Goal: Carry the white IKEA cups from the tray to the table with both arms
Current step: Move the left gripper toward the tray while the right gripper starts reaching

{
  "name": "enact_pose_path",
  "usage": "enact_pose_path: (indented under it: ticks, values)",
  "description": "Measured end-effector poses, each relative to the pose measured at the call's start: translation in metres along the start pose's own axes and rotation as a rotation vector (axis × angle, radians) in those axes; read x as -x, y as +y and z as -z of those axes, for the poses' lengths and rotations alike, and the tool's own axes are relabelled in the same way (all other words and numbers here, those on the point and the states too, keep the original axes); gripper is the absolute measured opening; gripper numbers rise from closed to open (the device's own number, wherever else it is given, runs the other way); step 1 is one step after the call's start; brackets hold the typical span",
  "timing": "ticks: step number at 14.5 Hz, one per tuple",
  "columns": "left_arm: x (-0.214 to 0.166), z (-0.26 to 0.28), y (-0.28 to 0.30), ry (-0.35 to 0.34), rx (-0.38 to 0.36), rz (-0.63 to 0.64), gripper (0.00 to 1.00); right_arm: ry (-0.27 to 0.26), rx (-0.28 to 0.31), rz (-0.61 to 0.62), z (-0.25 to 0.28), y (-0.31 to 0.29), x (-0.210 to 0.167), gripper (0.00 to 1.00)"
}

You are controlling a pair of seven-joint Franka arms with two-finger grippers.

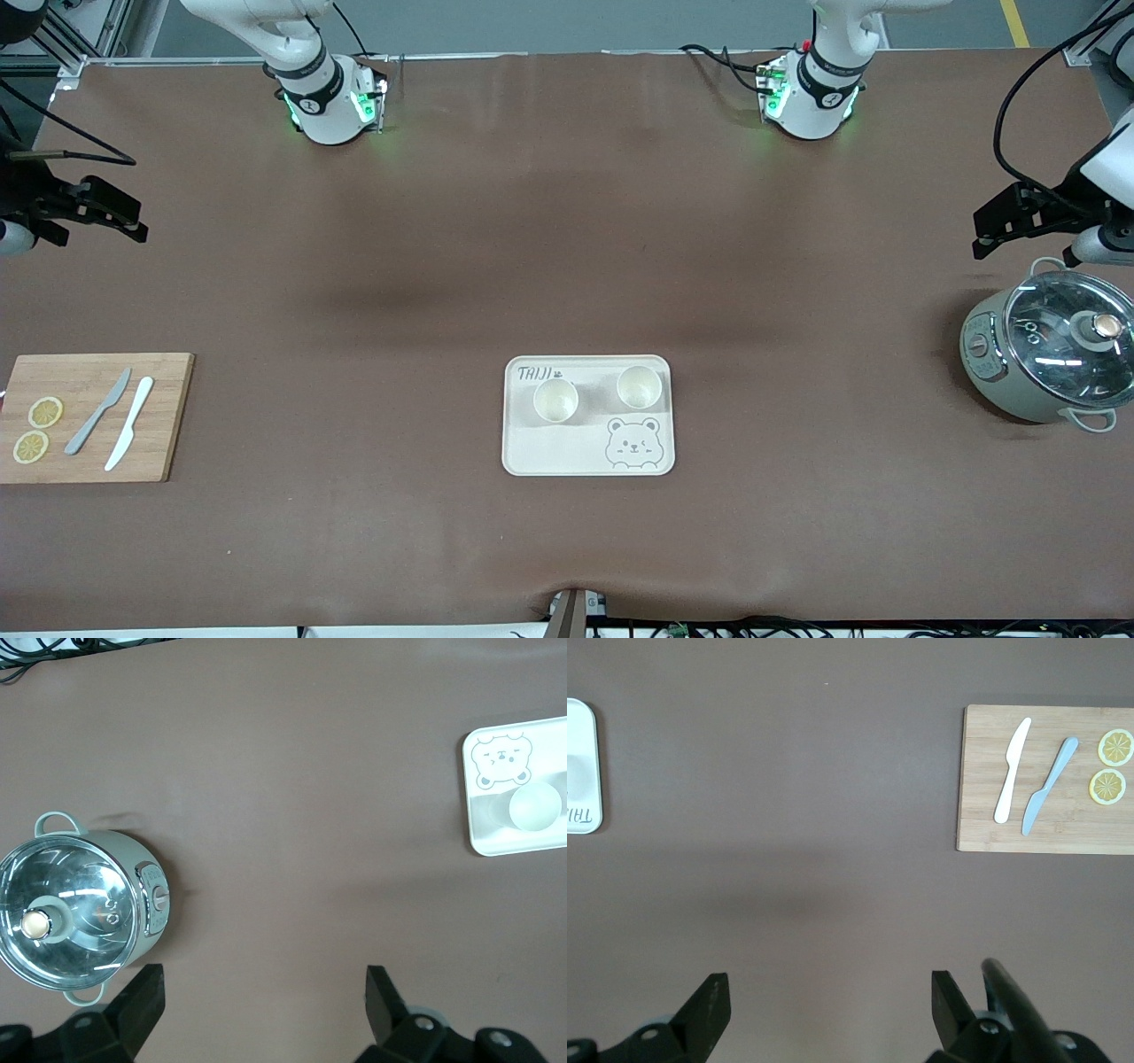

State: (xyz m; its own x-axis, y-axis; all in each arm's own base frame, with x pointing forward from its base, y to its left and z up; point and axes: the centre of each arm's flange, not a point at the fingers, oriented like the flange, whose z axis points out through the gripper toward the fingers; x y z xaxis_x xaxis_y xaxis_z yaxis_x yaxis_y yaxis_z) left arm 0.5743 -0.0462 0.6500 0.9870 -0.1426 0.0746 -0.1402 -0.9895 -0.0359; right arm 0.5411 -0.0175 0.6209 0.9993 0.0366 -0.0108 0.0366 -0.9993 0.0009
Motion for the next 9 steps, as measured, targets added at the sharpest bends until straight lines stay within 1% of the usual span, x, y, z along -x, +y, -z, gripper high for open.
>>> enact_pose_path:
  ticks: [5,7,9]
  values:
    - [-0.003,-0.003,0.002,0.001,0.008,-0.002,1.00,-0.011,-0.001,-0.004,-0.003,0.002,0.001,1.00]
    - [-0.009,-0.013,0.013,-0.002,0.072,-0.008,1.00,-0.012,-0.001,-0.004,-0.003,0.002,0.001,1.00]
    - [-0.019,-0.035,0.025,-0.028,0.101,-0.020,1.00,-0.012,-0.001,-0.004,-0.003,0.002,0.001,1.00]
